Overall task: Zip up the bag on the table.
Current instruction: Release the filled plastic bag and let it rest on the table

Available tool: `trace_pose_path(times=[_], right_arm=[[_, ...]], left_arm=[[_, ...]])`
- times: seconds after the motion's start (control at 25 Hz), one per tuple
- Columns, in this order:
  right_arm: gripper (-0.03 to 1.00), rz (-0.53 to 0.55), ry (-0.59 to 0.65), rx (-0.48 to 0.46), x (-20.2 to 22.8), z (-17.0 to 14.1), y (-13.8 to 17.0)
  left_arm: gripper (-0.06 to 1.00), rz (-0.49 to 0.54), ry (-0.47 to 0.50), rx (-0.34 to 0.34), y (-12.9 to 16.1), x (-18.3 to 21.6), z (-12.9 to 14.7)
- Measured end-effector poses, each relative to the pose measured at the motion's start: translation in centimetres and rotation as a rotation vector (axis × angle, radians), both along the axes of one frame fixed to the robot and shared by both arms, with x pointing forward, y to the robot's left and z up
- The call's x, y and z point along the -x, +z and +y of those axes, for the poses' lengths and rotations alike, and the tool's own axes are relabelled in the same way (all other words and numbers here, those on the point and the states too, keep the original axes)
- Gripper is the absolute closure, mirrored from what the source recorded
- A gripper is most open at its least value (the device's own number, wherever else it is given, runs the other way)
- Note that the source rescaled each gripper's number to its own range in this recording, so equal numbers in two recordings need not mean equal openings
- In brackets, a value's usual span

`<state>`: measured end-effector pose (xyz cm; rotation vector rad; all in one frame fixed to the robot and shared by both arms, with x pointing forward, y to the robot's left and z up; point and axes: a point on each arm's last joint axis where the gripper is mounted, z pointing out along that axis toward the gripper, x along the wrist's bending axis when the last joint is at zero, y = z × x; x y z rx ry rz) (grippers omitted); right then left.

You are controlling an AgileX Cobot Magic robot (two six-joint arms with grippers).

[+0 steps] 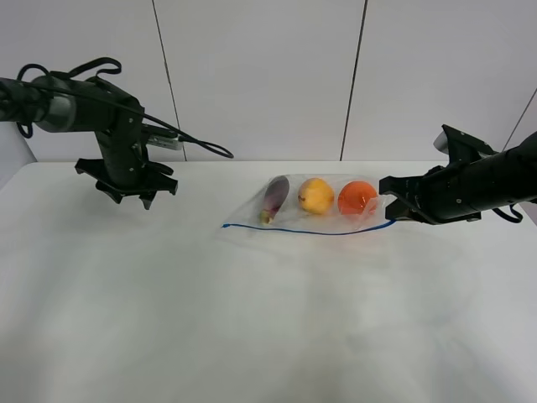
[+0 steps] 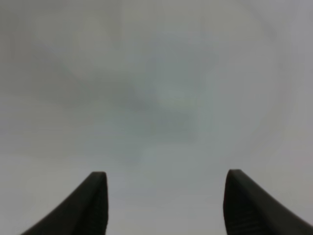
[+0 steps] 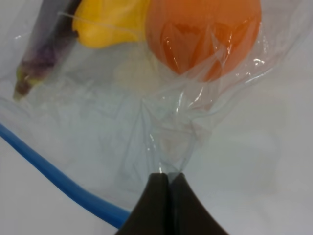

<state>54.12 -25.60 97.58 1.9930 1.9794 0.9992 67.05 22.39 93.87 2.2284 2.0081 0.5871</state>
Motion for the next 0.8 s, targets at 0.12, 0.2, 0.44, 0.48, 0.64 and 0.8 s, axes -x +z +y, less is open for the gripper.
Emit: trace_pose_path(times=[0.12,0.2,0.44,0.48,0.64,0.8], right_arm=[[0.97,0.000,0.001,0.001,0.0,0.0,0.0],[0.97,-0.001,0.000,0.001,0.0,0.0,0.0],[0.97,-0.001,0.001,0.003,0.0,0.0,0.0],[0.97,-0.001,0.002,0.004,0.0,0.0,0.0],[0.97,0.000,0.000,0.002,0.0,0.0,0.0],[0.97,0.000,0.000,0.002,0.0,0.0,0.0]], left_arm=[[0.26,-0.006,-0.001,-0.018,1.3,0.0,2.1],[0.26,-0.024,-0.009,-0.028,2.5,0.0,3.4],[0.26,-0.108,0.036,-0.039,6.3,1.3,8.3],[0.26,-0.127,0.044,-0.036,6.6,1.7,8.8],[0.26,-0.216,0.064,-0.022,7.8,4.0,10.9],[0.26,-0.249,0.084,-0.031,8.4,6.9,13.0]])
